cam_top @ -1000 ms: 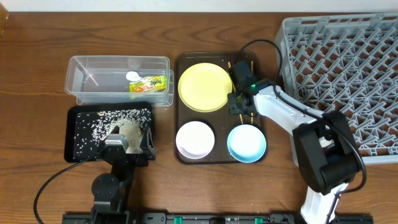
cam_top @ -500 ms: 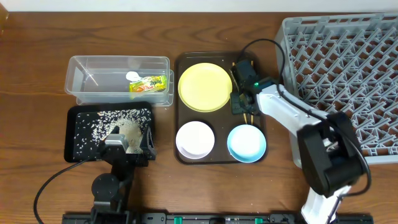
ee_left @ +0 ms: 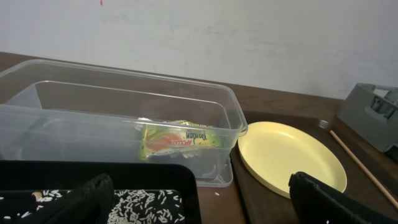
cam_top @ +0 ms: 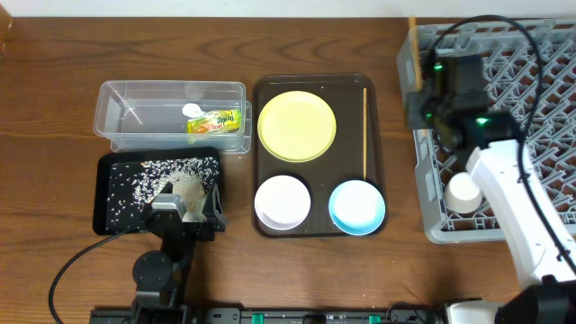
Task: Sort waste into correct bins and load items into the dishwasher rack
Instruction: 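Grasp one chopstick and place it upright in the dish rack, then grasp the second chopstick and place it in the dish rack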
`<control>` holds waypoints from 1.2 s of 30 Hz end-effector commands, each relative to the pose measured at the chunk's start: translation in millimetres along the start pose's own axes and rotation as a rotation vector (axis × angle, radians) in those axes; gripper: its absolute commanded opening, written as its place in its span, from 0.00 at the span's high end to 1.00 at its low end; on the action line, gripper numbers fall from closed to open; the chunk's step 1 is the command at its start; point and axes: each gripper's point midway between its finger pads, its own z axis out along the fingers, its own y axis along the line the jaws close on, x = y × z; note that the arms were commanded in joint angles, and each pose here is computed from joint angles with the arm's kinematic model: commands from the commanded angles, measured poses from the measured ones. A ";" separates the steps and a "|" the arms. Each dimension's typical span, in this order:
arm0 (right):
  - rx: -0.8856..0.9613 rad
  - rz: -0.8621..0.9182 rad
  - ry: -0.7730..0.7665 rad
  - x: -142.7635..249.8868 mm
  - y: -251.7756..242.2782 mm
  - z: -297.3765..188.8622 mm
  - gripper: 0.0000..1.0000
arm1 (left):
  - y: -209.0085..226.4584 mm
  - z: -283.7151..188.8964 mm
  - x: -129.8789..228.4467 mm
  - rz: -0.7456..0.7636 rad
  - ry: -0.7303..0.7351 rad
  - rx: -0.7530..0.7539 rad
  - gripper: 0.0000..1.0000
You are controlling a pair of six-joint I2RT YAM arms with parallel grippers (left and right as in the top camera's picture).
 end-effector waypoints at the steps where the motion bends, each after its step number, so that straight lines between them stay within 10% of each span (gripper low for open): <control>1: 0.046 -0.026 0.045 7.4 -30.4 17.7 0.99 | 3.1 1.2 14.8 -0.003 0.040 -0.006 0.08; 8: 0.053 -0.160 0.137 27.9 -37.6 56.9 0.99 | 3.1 1.2 14.7 -0.003 0.039 -0.006 0.07; 11: 0.087 -0.169 0.128 24.6 -42.3 59.2 0.71 | 3.1 1.2 14.7 -0.003 0.039 -0.006 0.08; 17: -0.128 -0.111 0.023 0.9 19.2 12.5 0.55 | 3.1 1.2 14.7 -0.003 0.039 -0.006 0.08; 23: -0.297 -0.044 0.117 30.8 92.8 -16.9 0.59 | 3.1 1.2 14.7 -0.003 0.039 -0.006 0.07; 36: 0.062 0.046 0.295 107.5 87.1 95.5 0.63 | 3.1 1.2 14.7 -0.003 0.039 -0.006 0.08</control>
